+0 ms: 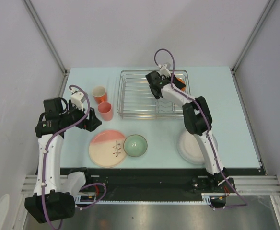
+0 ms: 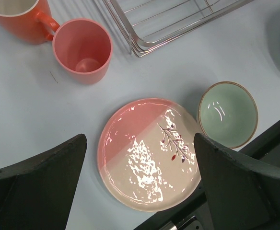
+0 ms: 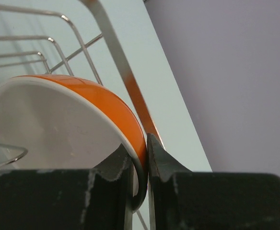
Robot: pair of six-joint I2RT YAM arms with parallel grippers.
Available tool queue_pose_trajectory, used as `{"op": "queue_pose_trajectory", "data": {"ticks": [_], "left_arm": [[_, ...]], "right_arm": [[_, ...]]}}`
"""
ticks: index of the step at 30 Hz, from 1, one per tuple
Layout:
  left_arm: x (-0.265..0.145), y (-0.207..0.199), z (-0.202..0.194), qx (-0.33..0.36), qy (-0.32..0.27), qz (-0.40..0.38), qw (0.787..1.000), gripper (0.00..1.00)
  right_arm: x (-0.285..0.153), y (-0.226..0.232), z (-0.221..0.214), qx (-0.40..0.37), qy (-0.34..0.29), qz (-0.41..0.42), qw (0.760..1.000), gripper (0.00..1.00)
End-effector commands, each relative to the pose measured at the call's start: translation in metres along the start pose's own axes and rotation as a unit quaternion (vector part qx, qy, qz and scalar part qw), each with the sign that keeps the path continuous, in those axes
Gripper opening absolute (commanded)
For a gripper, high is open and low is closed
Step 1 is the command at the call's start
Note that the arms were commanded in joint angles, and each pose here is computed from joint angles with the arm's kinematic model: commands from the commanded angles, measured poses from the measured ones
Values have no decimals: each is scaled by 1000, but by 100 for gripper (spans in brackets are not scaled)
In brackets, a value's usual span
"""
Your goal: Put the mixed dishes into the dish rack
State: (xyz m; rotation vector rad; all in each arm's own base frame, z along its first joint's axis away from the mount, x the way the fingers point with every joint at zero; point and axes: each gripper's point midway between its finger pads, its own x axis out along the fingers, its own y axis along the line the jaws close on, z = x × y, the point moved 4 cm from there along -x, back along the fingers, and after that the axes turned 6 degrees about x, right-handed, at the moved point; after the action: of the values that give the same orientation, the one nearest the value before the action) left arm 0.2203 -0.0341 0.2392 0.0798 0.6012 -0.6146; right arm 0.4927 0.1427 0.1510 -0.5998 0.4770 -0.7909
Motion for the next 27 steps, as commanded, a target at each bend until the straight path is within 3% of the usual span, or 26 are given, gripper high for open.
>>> {"op": "queue_pose_trajectory", "data": {"ticks": [1,3,5,6,7,11,16,20,24,27], "left_arm": [[-2,2,6,15,-13,6,1000,100],[-1,3,5,14,-13,6,1000,100],[-1,2,4,14,-12,3,1000,100],[-2,1,4,14,-13,4,1000,100],[-2,1,4,15,-14,3,1000,100],[-3,0,5,18,-16,4,1000,100],[-5,-1,5,19,-18,6,1000,100],[-6,-2,5,20,-19,7,1000,100],[-7,-3,7,24,-22,7,999,100],[-7,-2,6,26,-22,10,999,100]], "right_arm": [[-7,2,2,27,4,8,1000,0],[-8,4,-4,27,16,19,999,8],[-10,8,-8,25,23,34,999,24],[-10,9,-9,23,26,39,999,34],[-12,9,-8,24,27,43,998,57],[-17,2,-5,31,29,53,998,75],[-36,-21,10,63,25,65,996,79],[-77,-55,27,94,7,100,990,81],[-139,-92,28,131,13,203,970,83],[-188,-84,-16,99,61,310,944,81]]}}
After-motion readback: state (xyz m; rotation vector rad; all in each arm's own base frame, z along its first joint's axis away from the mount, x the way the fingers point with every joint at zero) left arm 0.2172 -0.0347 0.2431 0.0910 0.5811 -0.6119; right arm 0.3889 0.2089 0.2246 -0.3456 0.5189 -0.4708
